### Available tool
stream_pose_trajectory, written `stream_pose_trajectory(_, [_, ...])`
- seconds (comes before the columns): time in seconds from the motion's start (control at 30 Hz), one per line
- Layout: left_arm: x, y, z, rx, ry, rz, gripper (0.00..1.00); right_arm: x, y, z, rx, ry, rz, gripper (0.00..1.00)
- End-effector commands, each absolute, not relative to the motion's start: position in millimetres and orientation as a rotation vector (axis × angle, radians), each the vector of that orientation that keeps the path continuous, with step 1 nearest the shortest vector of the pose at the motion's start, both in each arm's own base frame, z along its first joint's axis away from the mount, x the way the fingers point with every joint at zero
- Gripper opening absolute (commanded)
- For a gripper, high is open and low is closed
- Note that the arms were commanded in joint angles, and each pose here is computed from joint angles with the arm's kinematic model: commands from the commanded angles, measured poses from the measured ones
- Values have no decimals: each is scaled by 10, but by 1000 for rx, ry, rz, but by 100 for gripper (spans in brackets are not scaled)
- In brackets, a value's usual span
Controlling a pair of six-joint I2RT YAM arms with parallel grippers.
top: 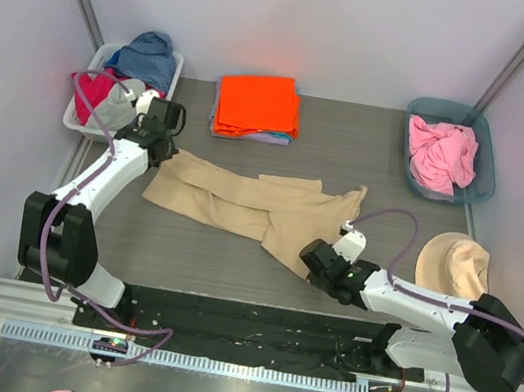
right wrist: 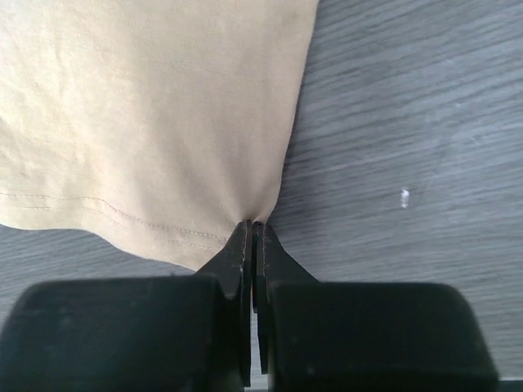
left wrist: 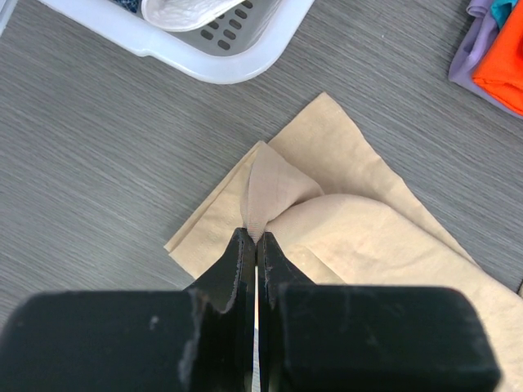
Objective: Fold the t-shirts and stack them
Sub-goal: Flatten the tshirt out
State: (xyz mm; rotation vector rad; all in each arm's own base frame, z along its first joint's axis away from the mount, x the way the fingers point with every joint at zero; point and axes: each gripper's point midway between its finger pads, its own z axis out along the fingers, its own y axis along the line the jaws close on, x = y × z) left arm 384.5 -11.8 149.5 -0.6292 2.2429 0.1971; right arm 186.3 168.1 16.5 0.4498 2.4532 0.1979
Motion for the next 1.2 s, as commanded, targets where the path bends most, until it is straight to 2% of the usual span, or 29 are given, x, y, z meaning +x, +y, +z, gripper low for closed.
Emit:
stream_pose_trajectory(0.0, [3810, -103, 1661, -637, 2205, 185, 0, 1732, 1497, 230, 419, 2482, 114, 1])
stream_pose_trajectory(0.33, [3590, -98, 2208, -597, 2134, 121, 0, 2007, 1204, 1436, 418, 2217, 76, 1])
stream_pose_trajectory(0.53, [3359, -131, 2860, -562, 2036, 14, 0, 2154, 1109, 2516, 394, 2007, 183, 1])
stream_pose_trajectory(0.67, [3112, -135, 3344, -529, 1937, -63, 0, 2204, 1131, 3354, 255, 1877, 264, 1])
stream_pose_trajectory(0.77, [2911, -189, 3580, -485, 1887, -137, 0, 2237, 1131, 3762, 226, 1803, 289, 1])
stream_pose_trajectory(0.93, [2617, -304, 3933, -409, 1811, -261, 0, 2294, 1088, 4279, 178, 1721, 249, 1])
stream_pose_trajectory(1.07, [2381, -364, 4326, -354, 1722, -342, 0, 2246, 1054, 4774, 183, 1637, 330, 1])
stream_pose_trajectory(1.17, [2141, -428, 4520, -305, 1678, -410, 0, 2120, 1068, 4910, 165, 1628, 434, 1])
